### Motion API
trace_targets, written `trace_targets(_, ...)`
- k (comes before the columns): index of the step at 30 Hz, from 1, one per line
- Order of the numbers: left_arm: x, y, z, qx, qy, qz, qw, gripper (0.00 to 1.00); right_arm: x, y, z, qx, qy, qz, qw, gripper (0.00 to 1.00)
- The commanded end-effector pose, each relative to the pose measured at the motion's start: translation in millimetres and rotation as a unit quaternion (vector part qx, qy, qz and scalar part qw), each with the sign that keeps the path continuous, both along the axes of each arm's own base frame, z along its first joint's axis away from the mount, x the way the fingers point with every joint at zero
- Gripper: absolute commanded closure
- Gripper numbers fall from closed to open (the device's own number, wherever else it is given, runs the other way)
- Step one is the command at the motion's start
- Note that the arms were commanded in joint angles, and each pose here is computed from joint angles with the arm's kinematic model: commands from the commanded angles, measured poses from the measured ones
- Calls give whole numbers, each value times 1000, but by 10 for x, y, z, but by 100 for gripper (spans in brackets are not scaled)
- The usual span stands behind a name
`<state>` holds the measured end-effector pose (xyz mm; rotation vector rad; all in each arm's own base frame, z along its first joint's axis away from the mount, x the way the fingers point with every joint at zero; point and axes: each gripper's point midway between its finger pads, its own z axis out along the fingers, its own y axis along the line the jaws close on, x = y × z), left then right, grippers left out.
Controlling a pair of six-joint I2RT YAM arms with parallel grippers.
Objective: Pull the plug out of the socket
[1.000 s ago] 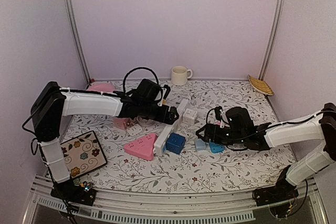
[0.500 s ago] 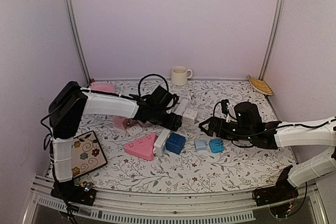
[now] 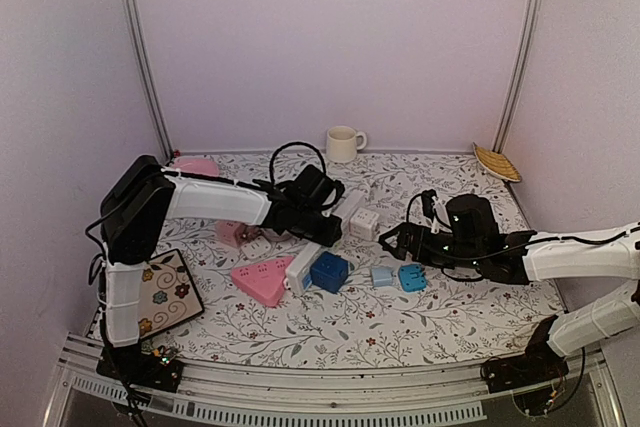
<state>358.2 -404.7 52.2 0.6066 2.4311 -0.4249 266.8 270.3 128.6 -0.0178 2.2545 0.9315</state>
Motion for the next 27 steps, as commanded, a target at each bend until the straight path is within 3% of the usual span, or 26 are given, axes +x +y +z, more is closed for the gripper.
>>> trace_targets(1, -43, -54, 94, -16, -4, -4, 1000, 80, 13, -57, 13, 0, -1, -13, 1000, 2)
trace_targets(5, -79, -55, 387, -59, -28, -7, 998, 88, 12, -61, 18, 3, -1, -14, 1000, 1)
trace_targets(10, -159, -32, 919, -136, -65, -6, 989, 91, 4, -68, 87, 22, -7, -18, 1000, 0)
trace_targets(17, -423, -41, 1339, -221, -84, -34, 971, 94, 28, -63, 320, 72, -29, -20, 997, 1)
trace_targets(27, -886, -342, 1725, -270, -115, -104, 950, 94, -22, 1, 592, 164, -54, 1, 985, 1)
